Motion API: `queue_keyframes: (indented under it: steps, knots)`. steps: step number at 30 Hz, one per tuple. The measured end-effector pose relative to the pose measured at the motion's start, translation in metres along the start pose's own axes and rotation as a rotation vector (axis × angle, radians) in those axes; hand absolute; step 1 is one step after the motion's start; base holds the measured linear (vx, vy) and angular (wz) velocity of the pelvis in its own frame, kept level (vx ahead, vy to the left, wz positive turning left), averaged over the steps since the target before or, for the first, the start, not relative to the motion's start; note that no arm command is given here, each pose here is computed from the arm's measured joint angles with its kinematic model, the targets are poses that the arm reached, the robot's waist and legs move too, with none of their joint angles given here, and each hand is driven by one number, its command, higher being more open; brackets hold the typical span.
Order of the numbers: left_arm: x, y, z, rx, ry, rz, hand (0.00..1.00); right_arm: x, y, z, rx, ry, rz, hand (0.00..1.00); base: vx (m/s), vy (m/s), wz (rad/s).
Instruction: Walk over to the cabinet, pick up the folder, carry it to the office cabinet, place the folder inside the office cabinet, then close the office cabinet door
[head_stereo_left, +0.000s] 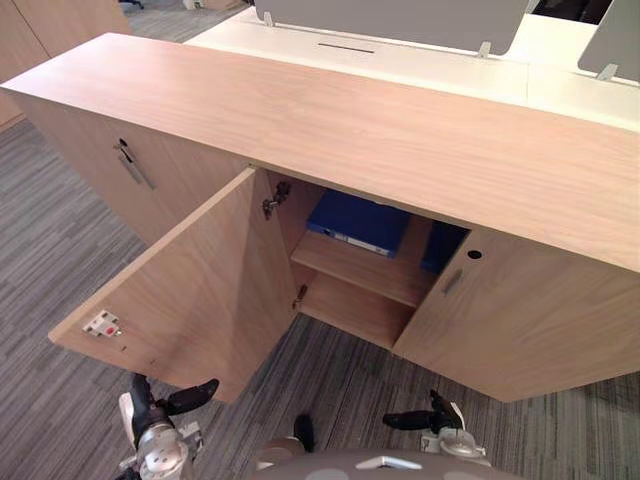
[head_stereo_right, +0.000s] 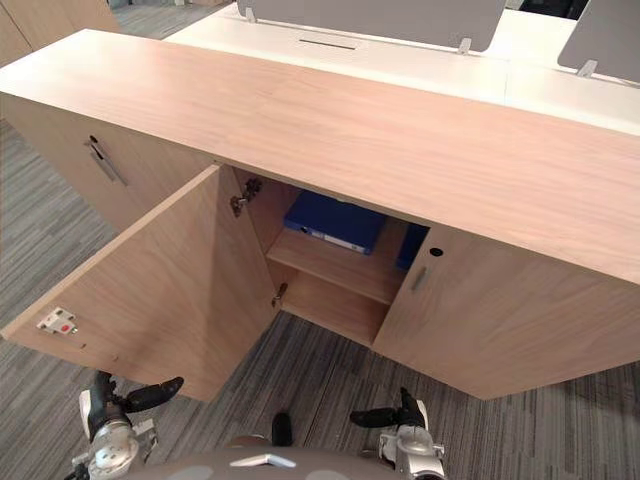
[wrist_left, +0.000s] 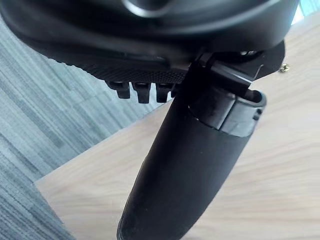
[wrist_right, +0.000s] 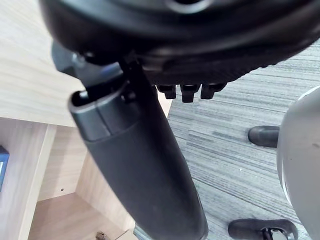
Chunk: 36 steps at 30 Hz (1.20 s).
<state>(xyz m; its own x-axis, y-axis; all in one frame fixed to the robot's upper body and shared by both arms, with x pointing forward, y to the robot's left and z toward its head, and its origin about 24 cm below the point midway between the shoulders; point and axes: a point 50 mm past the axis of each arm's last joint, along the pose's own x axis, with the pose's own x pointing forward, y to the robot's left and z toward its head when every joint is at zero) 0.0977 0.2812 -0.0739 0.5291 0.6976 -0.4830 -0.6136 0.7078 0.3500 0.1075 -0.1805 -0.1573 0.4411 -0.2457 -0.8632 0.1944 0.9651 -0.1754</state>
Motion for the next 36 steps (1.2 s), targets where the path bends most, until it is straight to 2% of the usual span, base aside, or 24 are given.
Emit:
queue_keyframes:
  steps: [11, 36]
  knots:
    - [0.010, 0.018, 0.026, -0.222, -0.093, 0.161, 1.00, -0.001, -0.003, -0.006, -0.001, 0.015, -0.014, 1.00, 0.00, -0.032, -0.04]
    - [0.014, 0.026, 0.019, -0.334, -0.048, 0.236, 1.00, -0.001, -0.004, -0.007, -0.003, 0.022, -0.034, 1.00, 0.00, -0.008, 0.00]
